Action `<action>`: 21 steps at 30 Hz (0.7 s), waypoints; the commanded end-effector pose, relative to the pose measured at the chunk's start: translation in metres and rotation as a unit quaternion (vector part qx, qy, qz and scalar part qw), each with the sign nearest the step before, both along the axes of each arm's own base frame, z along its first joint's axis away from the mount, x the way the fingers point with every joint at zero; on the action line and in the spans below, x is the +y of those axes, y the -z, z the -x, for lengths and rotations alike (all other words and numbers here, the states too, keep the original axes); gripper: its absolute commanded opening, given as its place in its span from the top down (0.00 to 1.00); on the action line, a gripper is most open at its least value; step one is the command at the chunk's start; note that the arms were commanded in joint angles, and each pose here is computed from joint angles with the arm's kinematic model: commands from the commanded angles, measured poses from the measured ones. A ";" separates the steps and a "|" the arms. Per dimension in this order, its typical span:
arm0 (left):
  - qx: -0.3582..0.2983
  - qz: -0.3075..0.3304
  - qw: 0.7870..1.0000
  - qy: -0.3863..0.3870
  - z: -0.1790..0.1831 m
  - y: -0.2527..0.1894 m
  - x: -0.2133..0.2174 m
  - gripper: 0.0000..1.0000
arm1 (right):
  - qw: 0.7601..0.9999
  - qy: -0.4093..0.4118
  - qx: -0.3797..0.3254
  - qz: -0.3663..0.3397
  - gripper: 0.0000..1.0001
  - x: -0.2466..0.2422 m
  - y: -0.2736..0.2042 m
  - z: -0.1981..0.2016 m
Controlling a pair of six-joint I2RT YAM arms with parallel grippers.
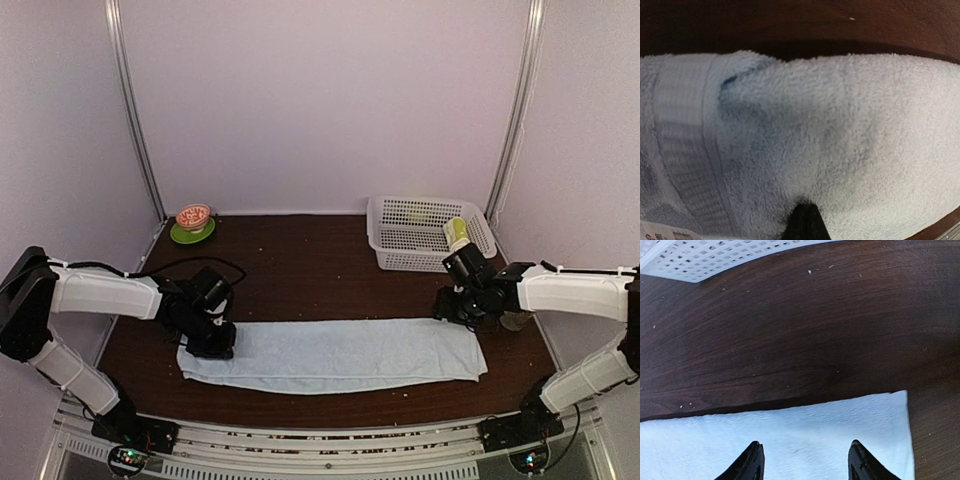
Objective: Roll the towels
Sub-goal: Smooth out the towel at the center of the board.
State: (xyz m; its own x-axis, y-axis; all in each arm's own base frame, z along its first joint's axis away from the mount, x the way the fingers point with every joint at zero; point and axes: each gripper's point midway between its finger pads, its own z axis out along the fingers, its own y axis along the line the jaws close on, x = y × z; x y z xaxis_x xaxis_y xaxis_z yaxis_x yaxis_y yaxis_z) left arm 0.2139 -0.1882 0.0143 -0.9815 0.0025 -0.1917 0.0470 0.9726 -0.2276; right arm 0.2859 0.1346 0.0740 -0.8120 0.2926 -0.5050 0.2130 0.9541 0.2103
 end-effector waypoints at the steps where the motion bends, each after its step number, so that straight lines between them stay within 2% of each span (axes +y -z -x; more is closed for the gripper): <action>1: 0.031 -0.080 0.995 -0.058 0.017 0.014 0.058 1.00 | 0.999 0.007 0.027 0.039 0.45 -0.017 0.019 0.002; 6: 0.020 -0.088 0.992 -0.084 0.012 0.005 0.076 1.00 | 0.998 -0.006 0.044 0.036 0.50 -0.008 0.028 -0.005; 13: 0.008 -0.095 0.990 -0.107 0.000 -0.003 0.092 1.00 | 0.997 -0.029 0.056 0.033 0.51 0.007 0.031 -0.016; 17: 0.003 -0.095 0.991 -0.097 -0.011 -0.009 0.088 1.00 | 0.996 -0.037 0.070 0.044 0.54 0.008 0.037 -0.018; 21: -0.009 -0.064 0.995 -0.081 -0.019 -0.023 0.075 1.00 | 0.997 -0.030 0.062 0.042 0.54 0.005 0.031 -0.015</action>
